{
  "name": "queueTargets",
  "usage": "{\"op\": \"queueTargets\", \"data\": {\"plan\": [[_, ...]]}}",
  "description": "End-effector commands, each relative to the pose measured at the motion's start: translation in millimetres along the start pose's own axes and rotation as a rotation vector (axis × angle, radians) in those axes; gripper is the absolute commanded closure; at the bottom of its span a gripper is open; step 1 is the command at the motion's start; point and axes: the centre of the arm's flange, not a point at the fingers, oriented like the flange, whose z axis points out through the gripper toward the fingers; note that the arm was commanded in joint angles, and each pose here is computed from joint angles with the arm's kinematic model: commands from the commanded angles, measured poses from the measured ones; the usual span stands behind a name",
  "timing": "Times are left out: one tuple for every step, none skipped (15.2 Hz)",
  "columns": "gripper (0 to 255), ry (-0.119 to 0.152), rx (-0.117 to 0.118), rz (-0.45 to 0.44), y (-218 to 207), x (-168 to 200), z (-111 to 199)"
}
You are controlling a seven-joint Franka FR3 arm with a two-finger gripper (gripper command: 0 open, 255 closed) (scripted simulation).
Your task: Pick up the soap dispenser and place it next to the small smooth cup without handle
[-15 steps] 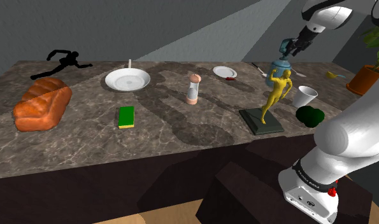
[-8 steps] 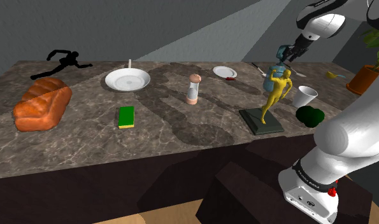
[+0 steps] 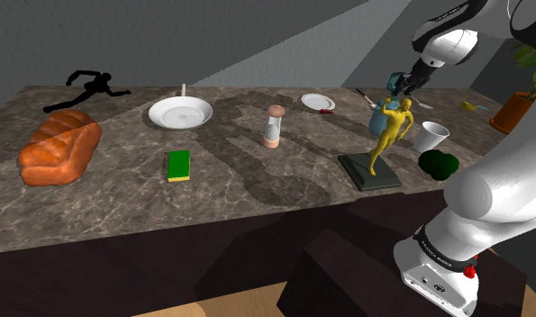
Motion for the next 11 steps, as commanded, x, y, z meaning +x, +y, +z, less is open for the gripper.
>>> {"op": "queueTargets", "data": {"plan": [[255,0.002,-0.001,0.0,0.2,-0.6,1.9],[255,0.002,-0.001,0.0,0.2,-0.6,1.9],[255,0.002,-0.001,0.0,0.2,-0.6,2.0],[255,0.002,-0.001,0.0,0.2,-0.6,2.0],[255,0.002,-0.001,0.0,0.2,-0.6,2.0],[255,0.002,-0.001,0.0,0.2,-0.6,2.0],[255,0.002,-0.001,0.0,0.2,-0.6,2.0],[0,0.002,-0.001,0.0,0.1,-0.4,1.9],[0,0.002,-0.001,0.0,0.1,-0.4,1.8],[0,0.002,-0.001,0.0,0.0,-0.4,1.8],[0,0.002,-0.001,0.0,0.0,-0.4,1.8]]}}
